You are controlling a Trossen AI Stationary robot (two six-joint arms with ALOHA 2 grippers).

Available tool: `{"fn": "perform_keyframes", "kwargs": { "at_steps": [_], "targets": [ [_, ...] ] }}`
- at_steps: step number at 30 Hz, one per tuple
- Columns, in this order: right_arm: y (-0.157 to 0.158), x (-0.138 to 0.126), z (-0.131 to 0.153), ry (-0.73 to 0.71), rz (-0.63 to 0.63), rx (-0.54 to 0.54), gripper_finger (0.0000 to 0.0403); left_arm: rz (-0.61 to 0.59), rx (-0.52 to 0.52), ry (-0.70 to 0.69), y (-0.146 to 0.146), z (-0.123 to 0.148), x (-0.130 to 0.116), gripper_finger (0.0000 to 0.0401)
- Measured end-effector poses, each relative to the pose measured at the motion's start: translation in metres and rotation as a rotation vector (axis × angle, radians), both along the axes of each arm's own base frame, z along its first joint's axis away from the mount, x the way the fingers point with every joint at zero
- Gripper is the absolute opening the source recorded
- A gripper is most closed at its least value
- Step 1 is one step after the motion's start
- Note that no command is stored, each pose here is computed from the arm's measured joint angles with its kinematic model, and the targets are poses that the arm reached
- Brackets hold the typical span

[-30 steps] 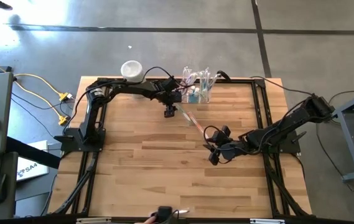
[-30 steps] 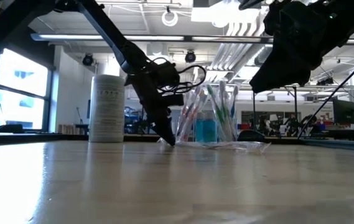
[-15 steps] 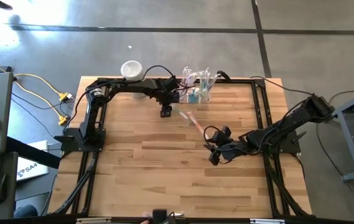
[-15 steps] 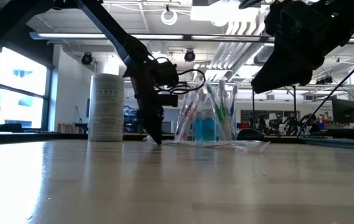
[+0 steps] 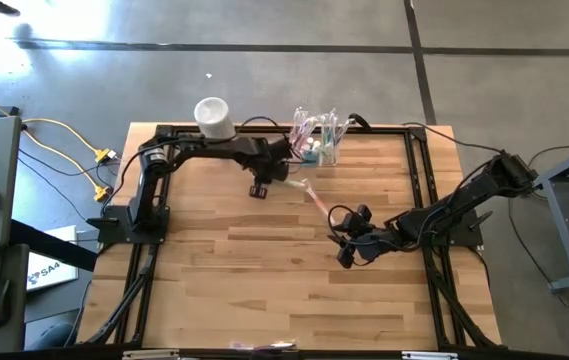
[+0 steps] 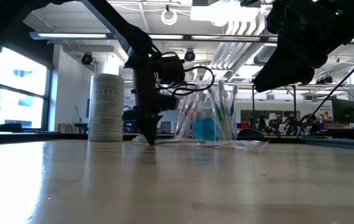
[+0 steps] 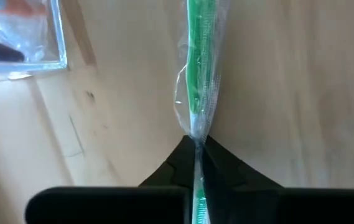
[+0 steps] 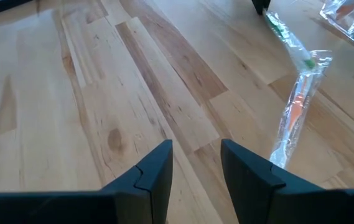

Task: Pick & Place toothbrushing station
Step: Put the green toothbrush into the transparent organizer

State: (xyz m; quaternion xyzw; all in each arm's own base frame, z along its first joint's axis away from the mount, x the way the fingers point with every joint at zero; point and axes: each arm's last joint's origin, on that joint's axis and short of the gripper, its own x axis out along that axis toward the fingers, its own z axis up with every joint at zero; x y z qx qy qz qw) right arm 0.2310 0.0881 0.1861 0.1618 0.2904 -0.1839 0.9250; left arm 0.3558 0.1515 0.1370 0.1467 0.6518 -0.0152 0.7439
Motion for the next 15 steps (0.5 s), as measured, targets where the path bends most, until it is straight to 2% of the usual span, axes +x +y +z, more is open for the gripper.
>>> {"fn": "perform_keyframes", "kwargs": {
  "at_steps": [8, 15],
  "targets": [
    [0.0, -0.001, -0.001, 0.004, -0.012, 0.014, 0.0128, -0.096, 0.229, 0.129, -0.047, 0.021, 0.0, 0.0002],
    [0.0, -0.001, -0.001, 0.007, -0.016, 0.016, 0.0128, -0.139, 0.39, 0.078, -0.094, 0.057, 0.0, 0.0001]
  ]
}}
